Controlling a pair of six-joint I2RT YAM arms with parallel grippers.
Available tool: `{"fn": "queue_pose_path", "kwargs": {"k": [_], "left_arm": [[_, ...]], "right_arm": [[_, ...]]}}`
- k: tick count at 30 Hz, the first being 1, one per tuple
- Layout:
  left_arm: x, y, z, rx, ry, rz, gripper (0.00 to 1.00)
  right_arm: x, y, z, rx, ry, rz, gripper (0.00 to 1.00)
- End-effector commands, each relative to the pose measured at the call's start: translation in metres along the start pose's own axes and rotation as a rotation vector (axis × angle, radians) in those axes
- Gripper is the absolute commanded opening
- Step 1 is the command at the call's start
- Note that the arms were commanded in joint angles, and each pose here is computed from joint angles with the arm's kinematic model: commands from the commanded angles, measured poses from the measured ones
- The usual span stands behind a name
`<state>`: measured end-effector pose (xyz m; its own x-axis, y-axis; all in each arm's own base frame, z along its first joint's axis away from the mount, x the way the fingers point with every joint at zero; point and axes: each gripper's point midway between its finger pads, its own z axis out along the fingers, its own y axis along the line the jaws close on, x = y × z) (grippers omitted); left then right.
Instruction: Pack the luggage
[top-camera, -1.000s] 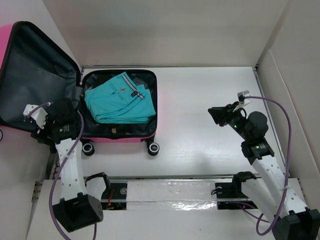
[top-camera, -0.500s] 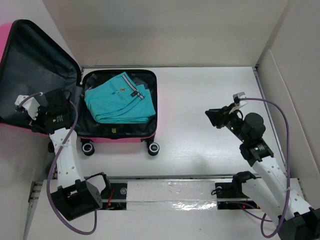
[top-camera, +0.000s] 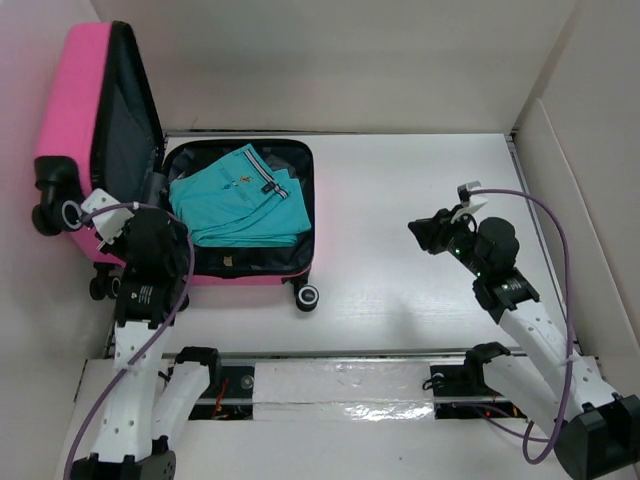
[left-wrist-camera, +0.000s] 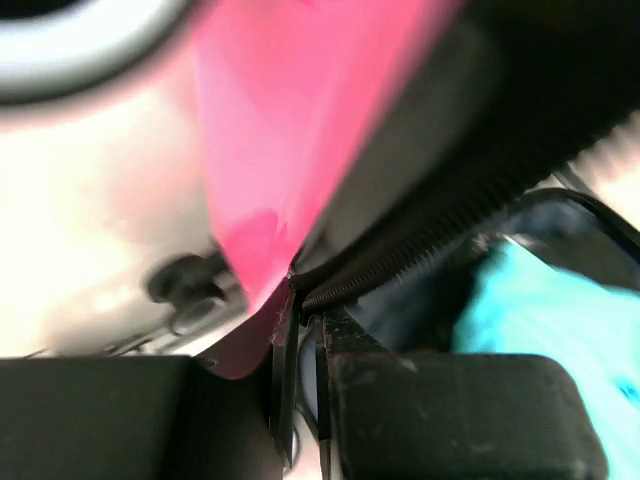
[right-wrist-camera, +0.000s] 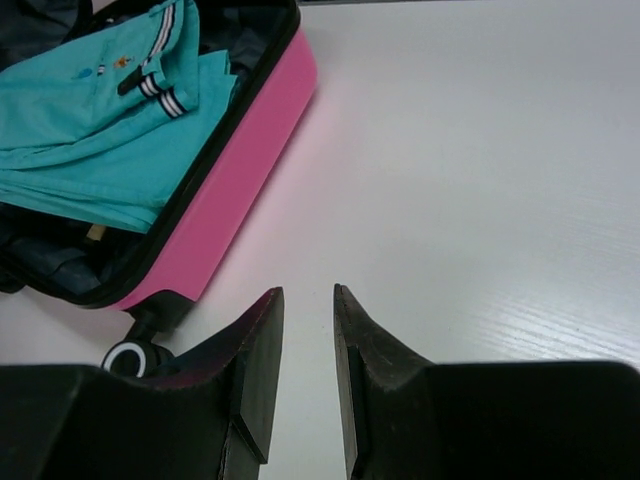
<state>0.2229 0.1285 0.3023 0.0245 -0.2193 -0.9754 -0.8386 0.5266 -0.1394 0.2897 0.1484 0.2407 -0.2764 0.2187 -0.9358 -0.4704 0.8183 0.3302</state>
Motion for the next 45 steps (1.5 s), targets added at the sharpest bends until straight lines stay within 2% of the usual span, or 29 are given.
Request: {"fn": "queue_pose_path", "kwargs": {"k": [1, 7, 9, 11, 12, 13, 14, 16, 17, 18, 20, 26, 28, 30, 32, 37, 38, 39, 41, 45], "left_arm": [[0.007, -0.062, -0.023, 0.341, 0.049, -0.049, 0.00], [0.043, -0.101, -0.057, 0.694, 0.129, 0.000, 0.00], [0.052, -0.122, -0.079, 0.870, 0.171, 0.018, 0.00], [0.067, -0.146, -0.125, 1.166, 0.273, 0.069, 0.03], [0.075, -0.153, -0.141, 1.284, 0.295, 0.132, 0.20], [0.082, -0.156, -0.157, 1.378, 0.339, 0.158, 0.45], [0.092, -0.154, -0.180, 1.500, 0.418, 0.178, 0.54], [0.091, -0.151, -0.204, 1.621, 0.454, 0.161, 0.68], [0.087, -0.150, -0.214, 1.681, 0.454, 0.148, 0.69], [0.083, -0.146, -0.229, 1.765, 0.473, 0.145, 0.70], [0.080, -0.145, -0.237, 1.814, 0.486, 0.141, 0.65], [0.080, -0.161, -0.238, 1.861, 0.507, 0.098, 0.56], [0.080, -0.171, -0.252, 1.897, 0.539, 0.098, 0.54], [0.083, -0.193, -0.248, 1.865, 0.528, 0.175, 0.54], [0.093, -0.204, -0.254, 1.872, 0.584, 0.237, 0.54], [0.086, -0.261, -0.250, 1.919, 0.616, 0.258, 0.54], [0.090, -0.268, -0.254, 1.920, 0.654, 0.283, 0.54], [0.088, -0.289, -0.267, 1.944, 0.649, 0.315, 0.54], [0.092, -0.303, -0.284, 1.971, 0.667, 0.366, 0.54], [0.078, -0.342, -0.331, 2.120, 0.684, 0.320, 0.55]], "right_arm": [[-0.019, 0.011, 0.008, -0.042, -0.037, -0.023, 0.33], [-0.014, 0.011, 0.016, -0.006, -0.027, -0.031, 0.35], [-0.011, 0.010, 0.019, 0.005, -0.018, -0.033, 0.35], [-0.009, 0.007, 0.021, 0.017, -0.009, -0.035, 0.35], [-0.010, 0.006, 0.021, 0.024, -0.009, -0.038, 0.35], [-0.009, 0.007, 0.021, 0.022, -0.008, -0.041, 0.36], [-0.010, 0.007, 0.021, 0.025, -0.011, -0.040, 0.36], [-0.009, 0.003, 0.022, 0.048, -0.015, -0.039, 0.36], [-0.009, 0.002, 0.022, 0.052, -0.014, -0.037, 0.36], [-0.009, 0.001, 0.023, 0.054, -0.015, -0.037, 0.36], [-0.007, 0.003, 0.024, 0.051, -0.008, -0.038, 0.36], [-0.007, 0.004, 0.026, 0.052, -0.016, -0.040, 0.36], [-0.007, 0.003, 0.027, 0.057, -0.016, -0.040, 0.36], [-0.005, 0.001, 0.028, 0.065, -0.010, -0.043, 0.36], [-0.004, 0.000, 0.029, 0.069, -0.010, -0.040, 0.36], [-0.004, 0.004, 0.028, 0.065, -0.009, -0.050, 0.37], [-0.005, 0.003, 0.028, 0.069, -0.012, -0.050, 0.37], [-0.005, 0.002, 0.028, 0.074, -0.012, -0.050, 0.37], [-0.008, 0.002, 0.026, 0.083, -0.020, -0.052, 0.37], [-0.013, 0.000, 0.019, 0.110, -0.044, -0.050, 0.37]]}}
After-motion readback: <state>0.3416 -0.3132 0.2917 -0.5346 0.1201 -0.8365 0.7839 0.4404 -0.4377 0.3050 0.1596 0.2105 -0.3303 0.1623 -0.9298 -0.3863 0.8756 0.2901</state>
